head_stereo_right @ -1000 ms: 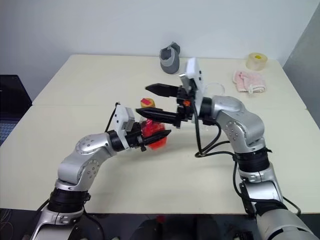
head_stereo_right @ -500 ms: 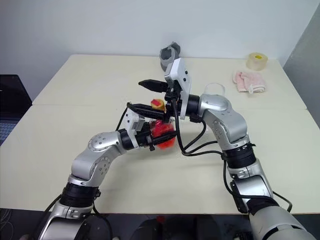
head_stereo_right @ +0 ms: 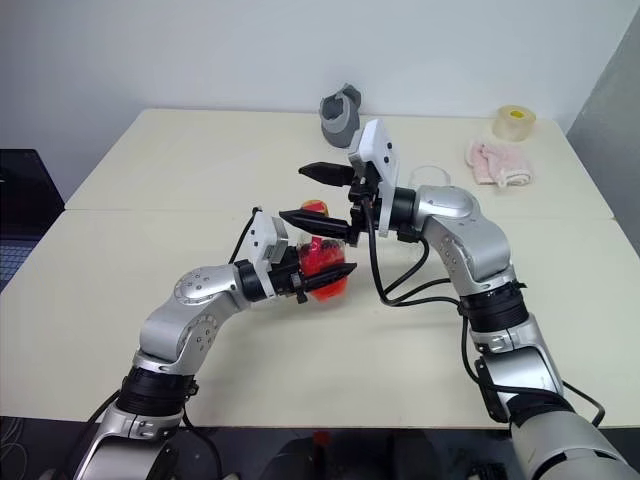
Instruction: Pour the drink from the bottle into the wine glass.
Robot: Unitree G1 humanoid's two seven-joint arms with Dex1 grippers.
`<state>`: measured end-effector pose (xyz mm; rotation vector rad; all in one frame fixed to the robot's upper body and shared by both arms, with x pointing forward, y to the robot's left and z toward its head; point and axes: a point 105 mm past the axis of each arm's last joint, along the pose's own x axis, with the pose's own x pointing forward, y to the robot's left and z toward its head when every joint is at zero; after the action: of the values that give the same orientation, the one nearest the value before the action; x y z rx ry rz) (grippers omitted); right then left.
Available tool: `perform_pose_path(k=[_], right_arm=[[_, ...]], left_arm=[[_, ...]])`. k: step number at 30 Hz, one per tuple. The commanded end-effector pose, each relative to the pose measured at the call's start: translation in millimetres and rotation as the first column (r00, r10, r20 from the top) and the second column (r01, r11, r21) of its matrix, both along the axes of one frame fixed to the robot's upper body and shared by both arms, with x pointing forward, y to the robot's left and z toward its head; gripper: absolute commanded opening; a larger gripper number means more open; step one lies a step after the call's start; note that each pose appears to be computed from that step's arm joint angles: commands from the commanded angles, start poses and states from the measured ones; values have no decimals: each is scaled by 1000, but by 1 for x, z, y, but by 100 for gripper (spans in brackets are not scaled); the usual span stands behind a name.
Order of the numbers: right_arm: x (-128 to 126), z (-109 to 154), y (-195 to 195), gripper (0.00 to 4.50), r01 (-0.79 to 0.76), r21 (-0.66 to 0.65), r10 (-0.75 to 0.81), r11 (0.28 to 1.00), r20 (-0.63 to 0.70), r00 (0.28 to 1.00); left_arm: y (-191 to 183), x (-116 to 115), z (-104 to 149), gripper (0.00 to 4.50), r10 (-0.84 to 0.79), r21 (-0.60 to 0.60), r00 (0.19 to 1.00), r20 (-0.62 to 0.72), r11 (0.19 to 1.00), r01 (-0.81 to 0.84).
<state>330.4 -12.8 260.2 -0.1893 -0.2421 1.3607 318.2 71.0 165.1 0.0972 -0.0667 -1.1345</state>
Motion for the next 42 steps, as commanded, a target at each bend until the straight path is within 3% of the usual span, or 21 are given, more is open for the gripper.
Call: perform_pose_path(k=[1,19,42], right_arm=[[4,9,-18,409,50,16,-50,999,25,998],[-13,7,-40,409,-7,4,7,1000,-58,998],[-8,-2,-37,409,49,20,-48,999,-62,997]], left_arm=[[1,-7,27,229,-22,-27,995,101,999,25],[7,-10,28,229,-10,-23,995,99,1000,12],[10,-11,29,229,1,-18,995,103,1000,1]])
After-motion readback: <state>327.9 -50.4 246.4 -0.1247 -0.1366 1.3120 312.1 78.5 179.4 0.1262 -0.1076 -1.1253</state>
